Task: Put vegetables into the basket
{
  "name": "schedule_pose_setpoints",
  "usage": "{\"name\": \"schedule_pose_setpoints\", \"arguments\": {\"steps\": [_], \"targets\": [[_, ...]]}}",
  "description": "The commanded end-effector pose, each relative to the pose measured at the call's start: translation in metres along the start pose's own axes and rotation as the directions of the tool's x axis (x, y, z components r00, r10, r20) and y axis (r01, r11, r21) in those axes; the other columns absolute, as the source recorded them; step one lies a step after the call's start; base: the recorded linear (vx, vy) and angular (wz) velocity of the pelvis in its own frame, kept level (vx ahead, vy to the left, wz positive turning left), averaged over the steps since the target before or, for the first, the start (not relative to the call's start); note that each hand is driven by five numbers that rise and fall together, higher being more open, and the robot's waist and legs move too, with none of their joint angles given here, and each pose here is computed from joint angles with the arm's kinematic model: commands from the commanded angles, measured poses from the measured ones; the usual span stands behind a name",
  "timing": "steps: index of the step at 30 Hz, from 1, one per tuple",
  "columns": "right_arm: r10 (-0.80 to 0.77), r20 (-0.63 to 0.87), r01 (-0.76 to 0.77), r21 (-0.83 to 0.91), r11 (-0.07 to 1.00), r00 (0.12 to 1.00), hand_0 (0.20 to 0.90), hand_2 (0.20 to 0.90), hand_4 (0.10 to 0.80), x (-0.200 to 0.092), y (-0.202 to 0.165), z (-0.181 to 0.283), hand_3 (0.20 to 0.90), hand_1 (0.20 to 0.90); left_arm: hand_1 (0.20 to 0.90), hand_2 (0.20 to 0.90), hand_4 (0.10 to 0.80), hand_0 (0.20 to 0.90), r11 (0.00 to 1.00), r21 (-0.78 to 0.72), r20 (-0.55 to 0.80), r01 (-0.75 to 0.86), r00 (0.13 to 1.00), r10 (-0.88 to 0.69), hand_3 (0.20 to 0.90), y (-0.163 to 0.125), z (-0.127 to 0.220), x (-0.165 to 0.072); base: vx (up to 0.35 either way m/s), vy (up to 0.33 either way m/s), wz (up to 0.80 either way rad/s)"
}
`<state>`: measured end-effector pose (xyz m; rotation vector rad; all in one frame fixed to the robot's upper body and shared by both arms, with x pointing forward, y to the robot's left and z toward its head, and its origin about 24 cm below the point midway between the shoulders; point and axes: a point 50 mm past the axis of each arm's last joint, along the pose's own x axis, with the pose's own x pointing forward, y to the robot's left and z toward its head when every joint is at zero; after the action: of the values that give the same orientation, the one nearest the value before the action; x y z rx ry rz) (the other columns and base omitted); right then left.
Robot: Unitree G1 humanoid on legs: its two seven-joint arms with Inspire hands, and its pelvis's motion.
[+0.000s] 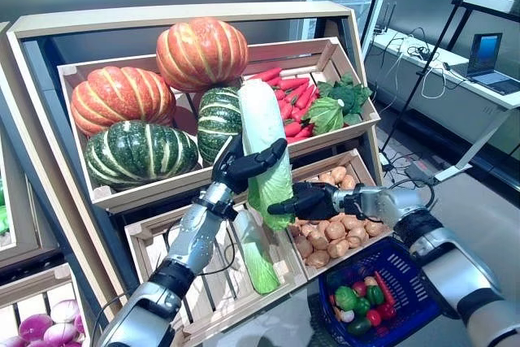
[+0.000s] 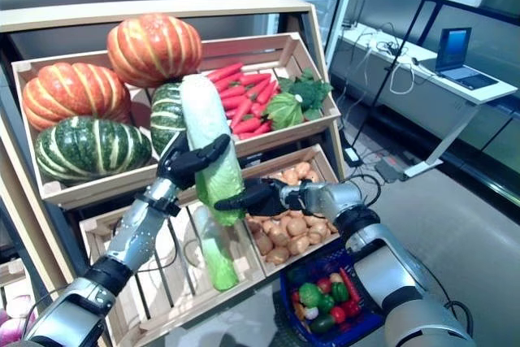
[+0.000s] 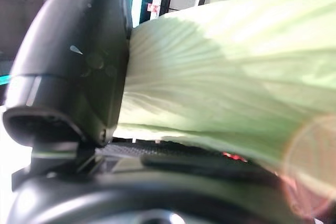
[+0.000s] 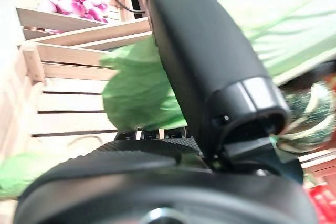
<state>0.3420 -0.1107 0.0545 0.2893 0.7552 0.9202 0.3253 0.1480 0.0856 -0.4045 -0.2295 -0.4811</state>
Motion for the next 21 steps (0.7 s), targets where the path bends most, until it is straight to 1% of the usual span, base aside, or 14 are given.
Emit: {"name": "schedule_pose_setpoints", "arguments": {"steps": [1,6,8,9,11,12,16,21], "targets": [[0.000,0.108,0.000,-0.003,1.000,0.994,0.900,0.900,0.800,0.010,0.011,0.034,0.900,0.900,0.300,0.300,0.400,0.300,0.980,-0.013,0.327,0.198,0.927,-0.183,0.300,-0.054,0.061,0.066,0.000,0.000,0.00],[-0.058,0.131,0.056,0.020,0.998,0.990,0.900,0.900,0.800,0.022,0.014,0.034,0.900,0.900,0.300,0.300,0.400,0.300,0.971,-0.079,0.336,0.225,0.923,-0.187,0.300,-0.066,0.055,0.068,0.000,0.000,0.00],[-0.068,0.185,0.062,0.038,0.997,0.980,0.900,0.900,0.800,0.028,0.021,0.042,0.900,0.900,0.300,0.300,0.400,0.300,0.960,-0.113,0.333,0.255,0.920,-0.205,0.300,-0.079,0.049,0.071,0.000,0.000,0.00],[-0.068,0.185,0.062,0.039,0.997,0.980,0.900,0.900,0.800,0.028,0.021,0.043,0.900,0.900,0.300,0.300,0.400,0.300,0.960,-0.113,0.333,0.255,0.920,-0.205,0.300,-0.079,0.049,0.071,0.000,0.000,0.00],[-0.066,0.256,0.054,0.054,0.997,0.964,0.900,0.900,0.800,0.031,0.028,0.055,0.900,0.900,0.300,0.300,0.400,0.300,0.948,-0.128,0.308,0.293,0.920,-0.242,0.300,-0.091,0.042,0.071,0.012,0.007,0.05],[-0.066,0.265,0.054,0.054,0.997,0.962,0.900,0.900,0.800,0.031,0.029,0.056,0.900,0.900,0.300,0.300,0.400,0.300,0.946,-0.132,0.306,0.295,0.920,-0.244,0.300,-0.092,0.041,0.071,0.019,0.005,0.07],[-0.075,0.356,0.069,0.029,0.997,0.932,0.900,0.900,0.800,0.025,0.038,0.078,0.900,0.900,0.300,0.300,0.400,0.300,0.939,-0.146,0.241,0.310,0.932,-0.271,0.300,-0.101,0.026,0.064,0.027,0.001,0.09],[-0.123,0.406,0.144,-0.022,0.989,0.905,0.900,0.900,0.800,0.001,0.031,0.101,0.900,0.900,0.300,0.300,0.400,0.300,0.944,-0.137,0.171,0.301,0.946,-0.277,0.300,-0.092,0.012,0.053,0.023,0.000,0.03]]}}
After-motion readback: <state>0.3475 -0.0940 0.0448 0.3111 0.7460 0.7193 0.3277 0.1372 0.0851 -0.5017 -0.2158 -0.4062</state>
